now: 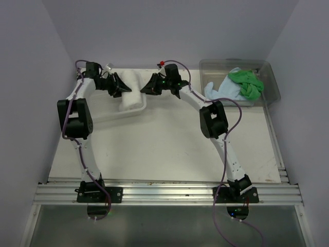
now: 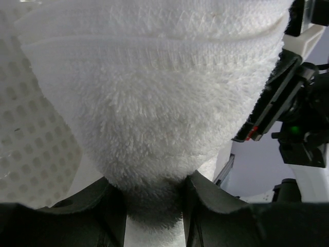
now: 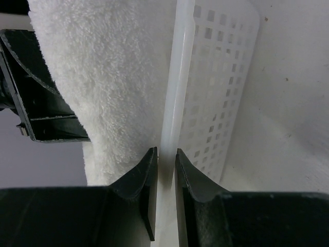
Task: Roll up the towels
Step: Place the rolled towel into the container
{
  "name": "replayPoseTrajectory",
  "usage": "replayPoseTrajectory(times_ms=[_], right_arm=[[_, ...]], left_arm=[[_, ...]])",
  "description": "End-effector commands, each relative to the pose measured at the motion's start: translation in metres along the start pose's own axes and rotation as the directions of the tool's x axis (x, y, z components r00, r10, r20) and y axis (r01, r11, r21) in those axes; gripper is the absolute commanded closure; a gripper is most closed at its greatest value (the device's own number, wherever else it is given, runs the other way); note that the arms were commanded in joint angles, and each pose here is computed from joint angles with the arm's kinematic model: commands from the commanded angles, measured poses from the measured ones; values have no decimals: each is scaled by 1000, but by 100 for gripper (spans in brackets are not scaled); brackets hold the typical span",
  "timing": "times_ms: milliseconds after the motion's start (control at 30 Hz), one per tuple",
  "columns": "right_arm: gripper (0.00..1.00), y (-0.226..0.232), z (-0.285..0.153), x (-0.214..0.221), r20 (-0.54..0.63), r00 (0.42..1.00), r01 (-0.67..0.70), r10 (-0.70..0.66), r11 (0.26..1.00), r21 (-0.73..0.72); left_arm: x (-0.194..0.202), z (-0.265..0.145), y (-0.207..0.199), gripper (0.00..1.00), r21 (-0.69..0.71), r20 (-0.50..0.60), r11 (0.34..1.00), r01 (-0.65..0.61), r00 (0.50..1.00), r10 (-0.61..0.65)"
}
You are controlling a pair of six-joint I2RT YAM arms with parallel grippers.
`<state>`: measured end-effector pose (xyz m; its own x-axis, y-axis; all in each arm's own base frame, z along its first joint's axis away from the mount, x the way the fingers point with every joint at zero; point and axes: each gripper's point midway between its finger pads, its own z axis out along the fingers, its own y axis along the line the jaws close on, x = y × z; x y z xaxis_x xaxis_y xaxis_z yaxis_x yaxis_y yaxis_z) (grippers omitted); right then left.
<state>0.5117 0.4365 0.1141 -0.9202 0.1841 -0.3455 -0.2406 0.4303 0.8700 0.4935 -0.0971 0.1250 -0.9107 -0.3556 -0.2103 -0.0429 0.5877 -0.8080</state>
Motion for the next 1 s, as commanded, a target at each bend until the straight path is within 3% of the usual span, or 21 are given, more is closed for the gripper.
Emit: replayPoseTrajectory(times_ms=[0, 167, 233, 333, 633, 733, 967], right_arm=[[100, 9, -6, -5, 18, 999, 40, -40, 999, -9], [100, 11, -7, -3, 21, 999, 43, -43, 999, -12], [100, 14, -7, -2, 21, 999, 49, -48, 999, -15], [100, 12, -8, 0, 22, 999, 44, -43, 999, -12], [100, 13, -13, 4, 24, 998, 58, -58, 998, 8], [100, 14, -16, 4, 25, 998, 63, -63, 998, 11], [100, 19, -14, 5, 25, 997, 70, -70, 997, 10]], left_arm=[[-9, -24, -55, 81, 247, 35, 968, -37, 999, 30], [-14, -30, -66, 81, 315, 69, 948, -38, 997, 17], [-15, -32, -65, 81, 339, 56, 940, 30, 997, -53], [-14, -31, -66, 81, 429, 106, 903, -22, 994, -26], [13, -3, 13, 80, 183, 41, 982, 46, 998, -55], [7, -2, 31, 80, 90, 56, 996, 6, 998, -11], [9, 9, 54, 80, 8, 27, 999, 48, 998, -48]])
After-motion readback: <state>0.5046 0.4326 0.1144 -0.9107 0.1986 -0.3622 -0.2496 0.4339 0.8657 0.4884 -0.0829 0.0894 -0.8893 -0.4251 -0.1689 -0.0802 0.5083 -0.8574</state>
